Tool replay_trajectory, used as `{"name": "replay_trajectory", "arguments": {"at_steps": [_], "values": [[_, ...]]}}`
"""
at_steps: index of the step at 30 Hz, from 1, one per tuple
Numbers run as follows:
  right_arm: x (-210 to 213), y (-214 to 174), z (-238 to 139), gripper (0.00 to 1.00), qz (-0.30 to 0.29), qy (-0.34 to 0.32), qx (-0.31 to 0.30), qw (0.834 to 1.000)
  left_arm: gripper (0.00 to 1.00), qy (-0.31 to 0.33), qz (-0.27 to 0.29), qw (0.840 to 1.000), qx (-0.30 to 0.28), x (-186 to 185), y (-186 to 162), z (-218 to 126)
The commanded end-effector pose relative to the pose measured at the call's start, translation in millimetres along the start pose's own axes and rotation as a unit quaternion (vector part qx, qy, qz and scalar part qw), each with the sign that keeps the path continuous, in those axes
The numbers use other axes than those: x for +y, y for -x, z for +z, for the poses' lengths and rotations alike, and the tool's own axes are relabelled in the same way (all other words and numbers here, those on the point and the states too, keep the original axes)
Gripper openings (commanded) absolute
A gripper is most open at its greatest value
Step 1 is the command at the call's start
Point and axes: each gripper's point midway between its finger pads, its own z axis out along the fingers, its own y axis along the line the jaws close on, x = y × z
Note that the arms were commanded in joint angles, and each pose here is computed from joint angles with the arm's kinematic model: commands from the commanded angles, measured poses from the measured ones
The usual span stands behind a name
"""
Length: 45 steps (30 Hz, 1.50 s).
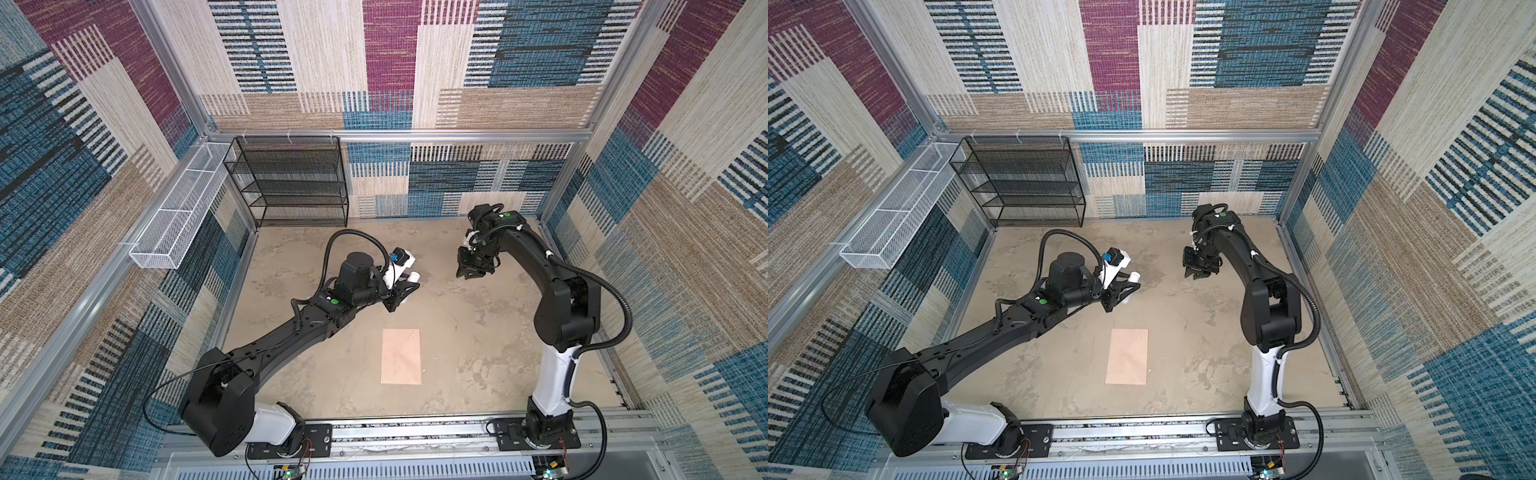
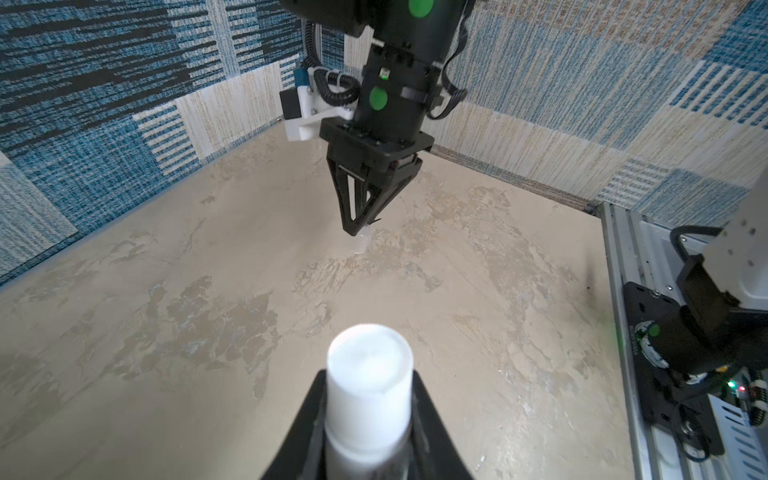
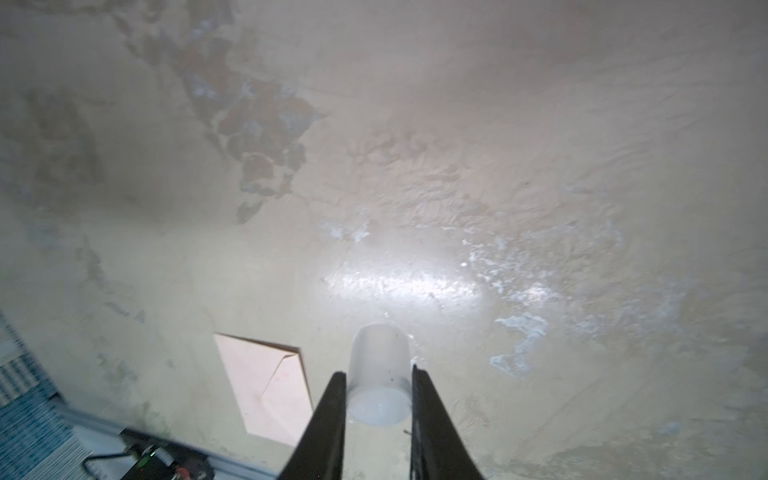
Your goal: Place the letter into the envelope and seal it
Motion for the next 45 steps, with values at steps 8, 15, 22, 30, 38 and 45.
{"name": "replay_trajectory", "arguments": {"at_steps": [8, 15, 22, 30, 38, 45], "values": [[120.9, -26.8, -102.7, 0.25, -0.046, 0.322, 0.027, 0.945, 0.00, 0.040, 0.069, 0.996, 0.037, 28.3, -1.0, -48.9], [141.6, -46.1, -129.7, 0.25, -0.065, 0.398, 0.033, 0.914, 0.00, 0.016, 0.081, 0.995, 0.049, 12.5, -7.5, -62.6], [162.1, -62.2, -132.0, 0.25, -0.073, 0.434, 0.035, 0.897, 0.00, -0.012, 0.073, 0.997, 0.033, 1.8, 0.2, -61.1], [171.7, -78.7, -131.6, 0.25, -0.079, 0.457, 0.047, 0.885, 0.00, -0.014, 0.088, 0.996, 0.026, 1.0, 8.3, -61.4], [170.2, -98.3, -118.3, 0.26, -0.080, 0.456, 0.073, 0.883, 0.00, -0.040, 0.091, 0.995, 0.020, -8.1, 14.0, -57.5], [176.2, -101.6, -117.6, 0.26, -0.084, 0.465, 0.081, 0.878, 0.00, -0.051, 0.095, 0.994, 0.031, -15.6, 8.4, -54.3]]}}
